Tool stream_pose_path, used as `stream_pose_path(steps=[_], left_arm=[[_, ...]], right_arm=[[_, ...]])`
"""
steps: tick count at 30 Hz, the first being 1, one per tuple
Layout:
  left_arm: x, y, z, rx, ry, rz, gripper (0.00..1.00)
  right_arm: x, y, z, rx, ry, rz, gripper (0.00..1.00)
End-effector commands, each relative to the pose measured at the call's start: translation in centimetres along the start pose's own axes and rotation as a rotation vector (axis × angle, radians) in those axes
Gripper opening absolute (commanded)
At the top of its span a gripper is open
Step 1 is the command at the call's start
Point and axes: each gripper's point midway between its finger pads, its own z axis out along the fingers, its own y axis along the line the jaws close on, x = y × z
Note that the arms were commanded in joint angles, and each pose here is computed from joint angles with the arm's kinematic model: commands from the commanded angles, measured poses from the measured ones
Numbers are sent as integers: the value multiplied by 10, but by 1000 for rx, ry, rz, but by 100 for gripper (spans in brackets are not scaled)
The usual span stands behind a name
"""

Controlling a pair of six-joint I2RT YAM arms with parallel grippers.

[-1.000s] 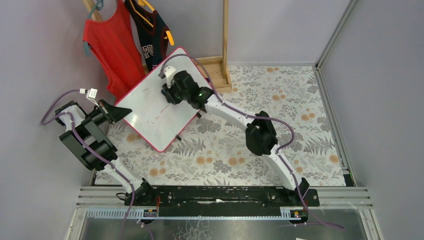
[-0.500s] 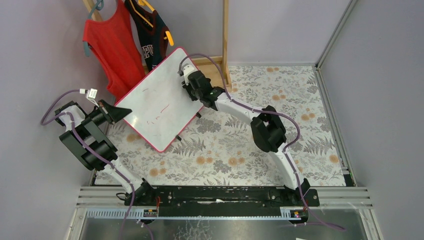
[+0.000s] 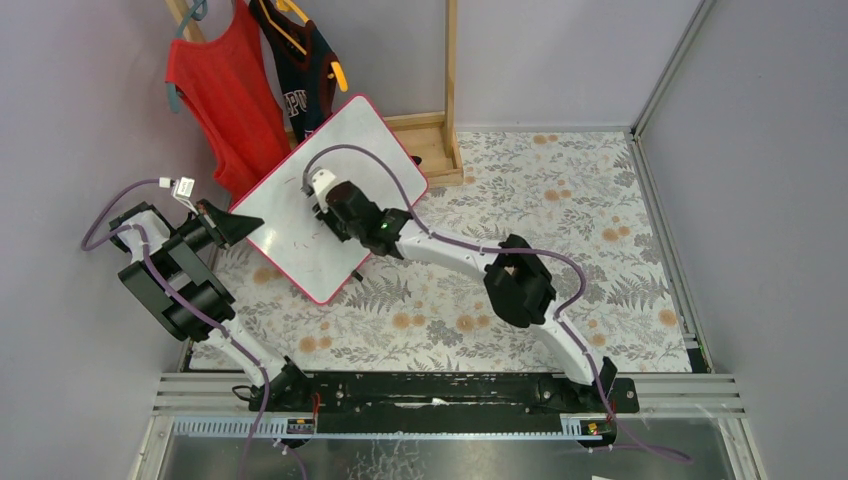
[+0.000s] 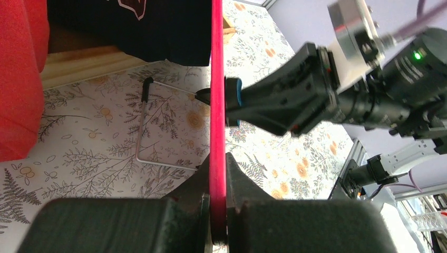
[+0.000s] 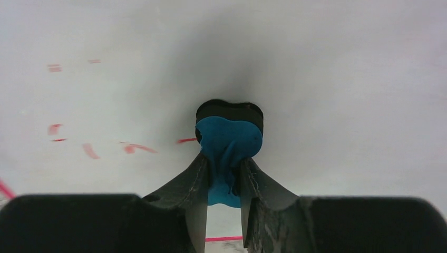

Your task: Erase the whiteboard

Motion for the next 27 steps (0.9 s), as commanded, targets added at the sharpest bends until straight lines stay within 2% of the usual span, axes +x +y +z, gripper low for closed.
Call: stream_pose_path(steps=[1,4,7,12,20,27], left_arm=[[29,14,-8,-41,138,57,0],[30,14,-8,-41,139,55,0],[32,14,-8,-39,140,50,0],[34,15,-8,-38,139,47,0],[35,14,-8,-39,144,51,0],[33,14,-8,-42,145,52,0]], right_arm=[[-24,72,-6,-164,-85,12,0],[-30,102,-14,-245,-107,6,0],[-39,130,-28,-399,-130,40,0],[-45,128,-30,-391,-150,38,0],[-25,73,-1,-180,-87,7,0],[-18,-19,7,36,-78,63,0]])
